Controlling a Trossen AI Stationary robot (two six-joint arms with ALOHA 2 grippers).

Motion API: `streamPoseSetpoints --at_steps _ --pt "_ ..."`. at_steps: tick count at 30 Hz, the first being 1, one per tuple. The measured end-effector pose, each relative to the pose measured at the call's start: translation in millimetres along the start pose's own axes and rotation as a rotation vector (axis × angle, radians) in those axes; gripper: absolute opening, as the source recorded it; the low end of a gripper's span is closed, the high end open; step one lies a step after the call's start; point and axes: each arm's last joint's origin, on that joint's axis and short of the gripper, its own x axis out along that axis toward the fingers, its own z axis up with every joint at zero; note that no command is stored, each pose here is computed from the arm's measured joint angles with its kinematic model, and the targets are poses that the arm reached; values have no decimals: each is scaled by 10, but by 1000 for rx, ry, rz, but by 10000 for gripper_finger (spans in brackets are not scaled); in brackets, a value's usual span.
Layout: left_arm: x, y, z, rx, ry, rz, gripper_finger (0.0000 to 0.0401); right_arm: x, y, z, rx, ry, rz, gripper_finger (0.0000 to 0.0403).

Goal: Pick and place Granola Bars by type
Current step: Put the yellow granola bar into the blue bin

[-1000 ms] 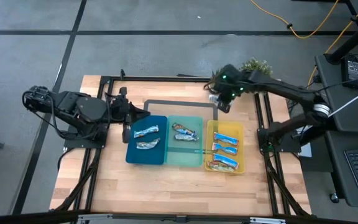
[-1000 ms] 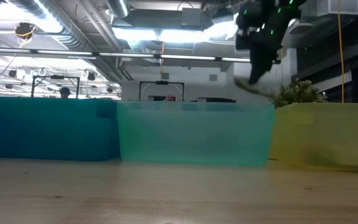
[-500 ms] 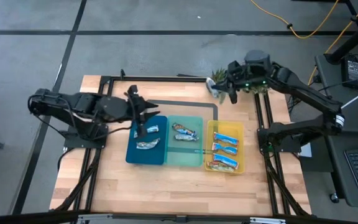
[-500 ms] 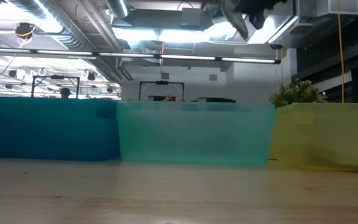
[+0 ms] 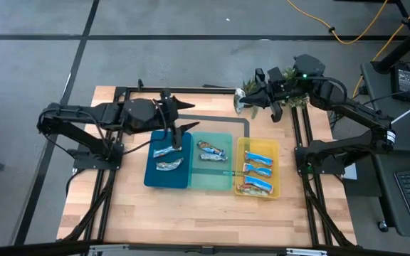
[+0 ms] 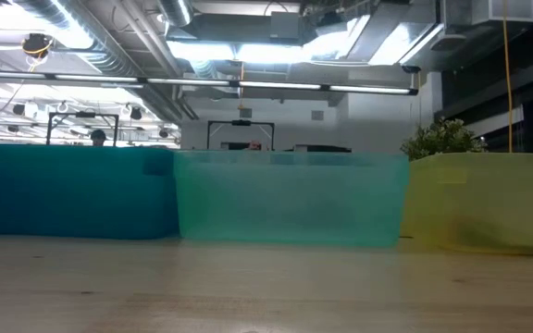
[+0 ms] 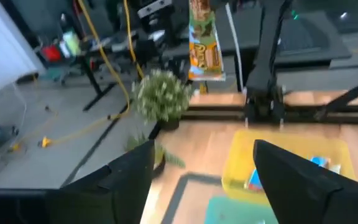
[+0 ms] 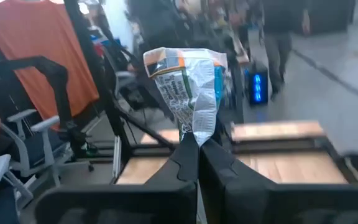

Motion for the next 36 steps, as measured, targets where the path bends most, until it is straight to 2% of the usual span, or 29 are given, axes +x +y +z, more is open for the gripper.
streamPoseSetpoints --at_steps 9,16,27,36 --pt "363 82 150 26 -215 -62 280 115 79 114 -84 -119 78 7" --pt "627 92 142 34 -289 -113 281 300 111 126 -124 -175 180 8" --pt "609 72 214 23 -384 -215 281 505 71 62 -143 -186 247 8" --pt "612 55 197 26 -366 -231 281 560 74 100 -195 -252 298 9"
